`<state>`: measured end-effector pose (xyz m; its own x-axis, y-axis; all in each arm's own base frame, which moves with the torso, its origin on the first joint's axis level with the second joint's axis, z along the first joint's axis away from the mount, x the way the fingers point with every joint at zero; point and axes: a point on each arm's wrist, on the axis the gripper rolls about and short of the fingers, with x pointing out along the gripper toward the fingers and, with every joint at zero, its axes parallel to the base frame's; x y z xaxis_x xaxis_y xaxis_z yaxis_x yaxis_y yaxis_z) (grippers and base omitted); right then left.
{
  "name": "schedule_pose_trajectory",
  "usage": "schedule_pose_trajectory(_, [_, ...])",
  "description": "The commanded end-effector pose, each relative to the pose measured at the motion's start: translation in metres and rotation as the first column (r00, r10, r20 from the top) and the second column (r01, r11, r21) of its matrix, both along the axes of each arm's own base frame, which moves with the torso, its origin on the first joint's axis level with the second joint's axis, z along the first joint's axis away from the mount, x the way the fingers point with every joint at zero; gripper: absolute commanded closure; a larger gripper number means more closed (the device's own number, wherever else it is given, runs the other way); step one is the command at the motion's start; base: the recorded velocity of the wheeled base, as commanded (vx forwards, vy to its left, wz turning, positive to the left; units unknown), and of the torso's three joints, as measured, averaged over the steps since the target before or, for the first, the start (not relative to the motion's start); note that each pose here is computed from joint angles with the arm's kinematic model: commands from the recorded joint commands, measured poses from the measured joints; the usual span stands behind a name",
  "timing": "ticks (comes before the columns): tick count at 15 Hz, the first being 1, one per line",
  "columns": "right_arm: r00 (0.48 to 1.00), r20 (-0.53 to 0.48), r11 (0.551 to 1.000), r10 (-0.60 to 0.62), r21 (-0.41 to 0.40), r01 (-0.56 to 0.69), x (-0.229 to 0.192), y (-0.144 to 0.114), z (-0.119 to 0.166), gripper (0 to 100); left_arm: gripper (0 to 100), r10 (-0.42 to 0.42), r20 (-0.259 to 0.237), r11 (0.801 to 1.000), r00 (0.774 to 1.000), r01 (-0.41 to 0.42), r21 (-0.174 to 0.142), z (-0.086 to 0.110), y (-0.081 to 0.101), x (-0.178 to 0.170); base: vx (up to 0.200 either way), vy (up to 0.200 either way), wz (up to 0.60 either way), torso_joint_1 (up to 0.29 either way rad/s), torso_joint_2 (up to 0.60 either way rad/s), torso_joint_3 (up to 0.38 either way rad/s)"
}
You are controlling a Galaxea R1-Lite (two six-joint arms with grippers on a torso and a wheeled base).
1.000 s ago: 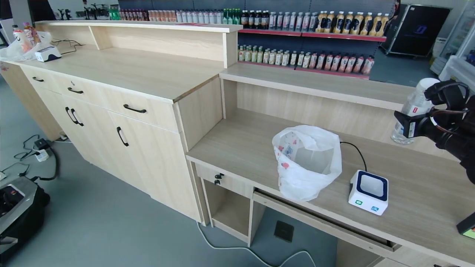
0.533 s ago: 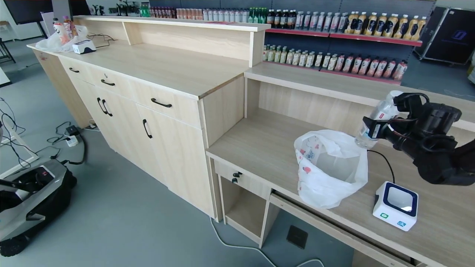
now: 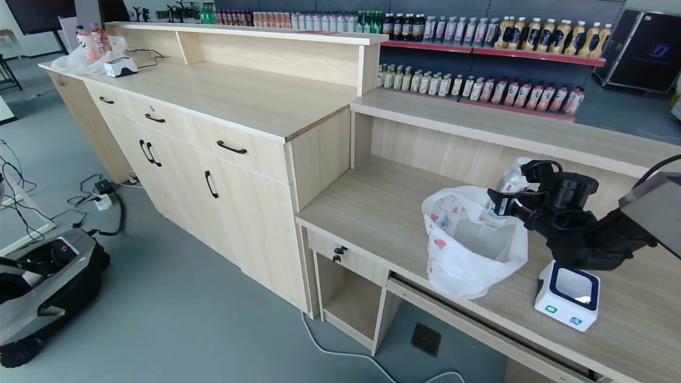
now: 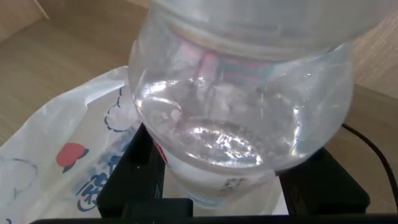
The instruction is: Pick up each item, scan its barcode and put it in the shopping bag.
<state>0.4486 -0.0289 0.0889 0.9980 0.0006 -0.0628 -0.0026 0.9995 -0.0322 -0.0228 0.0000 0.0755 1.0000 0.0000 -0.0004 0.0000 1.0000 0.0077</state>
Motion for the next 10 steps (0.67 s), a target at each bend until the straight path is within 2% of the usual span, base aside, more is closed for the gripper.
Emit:
schedule_pose_trajectory(1, [0.999,-0.034,1.0,0.021,0.001,-0.021,0.008,0.009,-0.02,100,0,0.0,0.0,1.0,1.0,0.0,0.0,0.0,0.0,0.0,0.0,0.0,0.0,0.0,0.0,0.0])
schedule_pose_trajectory(10, [0.996,-0.084,0.999,0.038,-0.018,-0.04,0.016,0.015,-0.05,100,0,0.0,0.0,1.0,1.0,0.0,0.0,0.0,0.0,0.0,0.0,0.0,0.0,0.0,0.0,0.0])
